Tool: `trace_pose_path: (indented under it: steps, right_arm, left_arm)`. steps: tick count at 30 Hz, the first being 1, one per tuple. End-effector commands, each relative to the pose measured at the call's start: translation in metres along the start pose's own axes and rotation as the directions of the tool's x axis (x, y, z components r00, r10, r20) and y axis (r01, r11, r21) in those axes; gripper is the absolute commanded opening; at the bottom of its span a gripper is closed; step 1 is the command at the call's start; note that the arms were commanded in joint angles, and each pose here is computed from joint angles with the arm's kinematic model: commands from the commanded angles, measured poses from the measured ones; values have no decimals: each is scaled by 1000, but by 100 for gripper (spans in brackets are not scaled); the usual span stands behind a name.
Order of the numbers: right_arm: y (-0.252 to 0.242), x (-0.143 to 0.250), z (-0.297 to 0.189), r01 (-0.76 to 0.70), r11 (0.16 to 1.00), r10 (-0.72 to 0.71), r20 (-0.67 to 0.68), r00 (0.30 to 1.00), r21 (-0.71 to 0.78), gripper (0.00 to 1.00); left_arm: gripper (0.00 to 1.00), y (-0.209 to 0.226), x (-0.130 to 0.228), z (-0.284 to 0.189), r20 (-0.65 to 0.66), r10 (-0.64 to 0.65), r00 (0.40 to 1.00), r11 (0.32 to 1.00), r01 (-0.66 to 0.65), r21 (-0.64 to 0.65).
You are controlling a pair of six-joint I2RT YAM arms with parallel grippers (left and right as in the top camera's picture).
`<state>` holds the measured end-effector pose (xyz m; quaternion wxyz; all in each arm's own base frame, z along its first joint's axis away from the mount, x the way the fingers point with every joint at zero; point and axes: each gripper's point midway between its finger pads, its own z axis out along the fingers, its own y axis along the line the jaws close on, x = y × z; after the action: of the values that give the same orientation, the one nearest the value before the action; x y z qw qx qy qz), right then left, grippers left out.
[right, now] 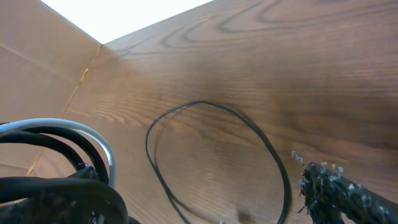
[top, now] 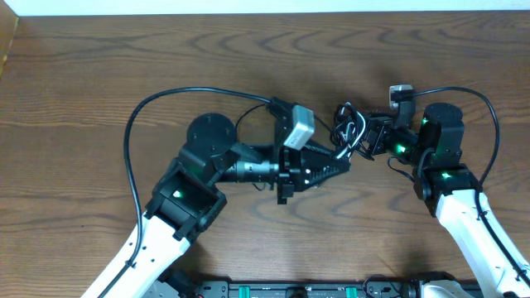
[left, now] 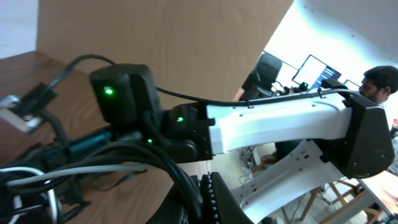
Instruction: Untangle cables
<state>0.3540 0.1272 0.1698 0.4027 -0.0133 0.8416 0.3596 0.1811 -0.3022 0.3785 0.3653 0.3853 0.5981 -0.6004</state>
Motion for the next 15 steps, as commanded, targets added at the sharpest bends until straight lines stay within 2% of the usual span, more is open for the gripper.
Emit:
trace_pose_path:
  steps: [1,7,9,11,14,15]
  right_arm:
    - [-18,2,0,-5,998,4,9,1000,69,99]
    - [-9,5,0,-3,1000,3,-10,1000,21,98]
    - [-3,7,0,18,1000,-19,-23,1000,-15,92]
    - [5,10,0,56,996,-59,-36,998,-64,73]
    - [17,15,-2,97,986,-105,-54,993,-139,29]
    - [20,16,-2,103,982,-114,-58,992,-157,7]
  left_arm:
    - [8,-20,-27,-14,42,93,995,995,-94,33]
    - [8,5,-36,-32,72,86,994,995,-82,-61]
    - [8,10,-39,-36,80,87,993,993,-81,-81]
    - [7,14,-41,-40,87,89,992,992,-80,-99]
    - [8,19,-43,-45,93,90,992,990,-79,-116]
    - [8,20,-44,-46,95,90,991,990,-79,-120]
